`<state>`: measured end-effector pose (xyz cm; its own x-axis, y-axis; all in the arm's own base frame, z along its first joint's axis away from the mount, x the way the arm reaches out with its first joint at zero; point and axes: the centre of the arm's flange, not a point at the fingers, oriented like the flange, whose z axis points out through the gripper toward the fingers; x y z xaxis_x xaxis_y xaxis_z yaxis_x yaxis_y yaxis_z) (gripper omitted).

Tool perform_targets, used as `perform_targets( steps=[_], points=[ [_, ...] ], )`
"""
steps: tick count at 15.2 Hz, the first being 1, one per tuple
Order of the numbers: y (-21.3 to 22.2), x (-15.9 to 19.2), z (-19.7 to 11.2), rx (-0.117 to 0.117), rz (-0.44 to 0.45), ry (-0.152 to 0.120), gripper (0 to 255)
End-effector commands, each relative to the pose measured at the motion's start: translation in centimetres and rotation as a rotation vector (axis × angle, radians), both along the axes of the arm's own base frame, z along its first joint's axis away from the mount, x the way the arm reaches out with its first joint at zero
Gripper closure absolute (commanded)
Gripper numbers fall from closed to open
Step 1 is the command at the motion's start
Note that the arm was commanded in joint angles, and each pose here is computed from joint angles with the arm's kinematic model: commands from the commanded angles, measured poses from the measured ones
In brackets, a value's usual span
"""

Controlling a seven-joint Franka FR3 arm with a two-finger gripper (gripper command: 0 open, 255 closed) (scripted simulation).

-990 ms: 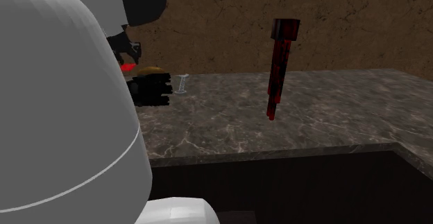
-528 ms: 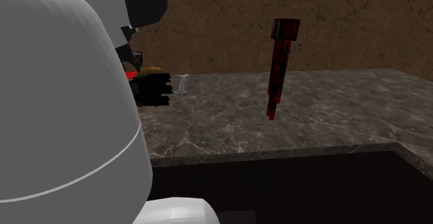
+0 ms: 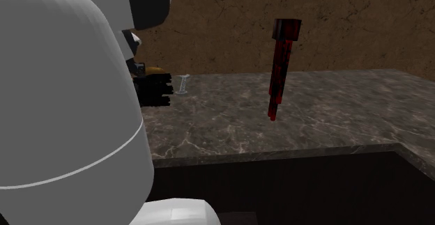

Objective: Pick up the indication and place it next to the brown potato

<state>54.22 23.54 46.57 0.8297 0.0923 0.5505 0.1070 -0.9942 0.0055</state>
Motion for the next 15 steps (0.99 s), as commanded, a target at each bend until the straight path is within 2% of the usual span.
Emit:
perform_targets(
  steps=[1, 4, 12, 13, 15],
  points=[
    [-0.1, 0.0, -1.1, 0.0, 0.0, 0.0, 255],
    [-0.1, 0.0, -2.6, 0.0, 0.0, 0.0, 255],
    [-0.1, 0.0, -2.6, 0.0, 0.0, 0.0, 255],
    [-0.1, 0.0, -2.6, 0.0, 0.0, 0.0, 0],
    [-0.1, 0.0, -2.6, 0.0, 0.0, 0.0, 0]
  ],
)
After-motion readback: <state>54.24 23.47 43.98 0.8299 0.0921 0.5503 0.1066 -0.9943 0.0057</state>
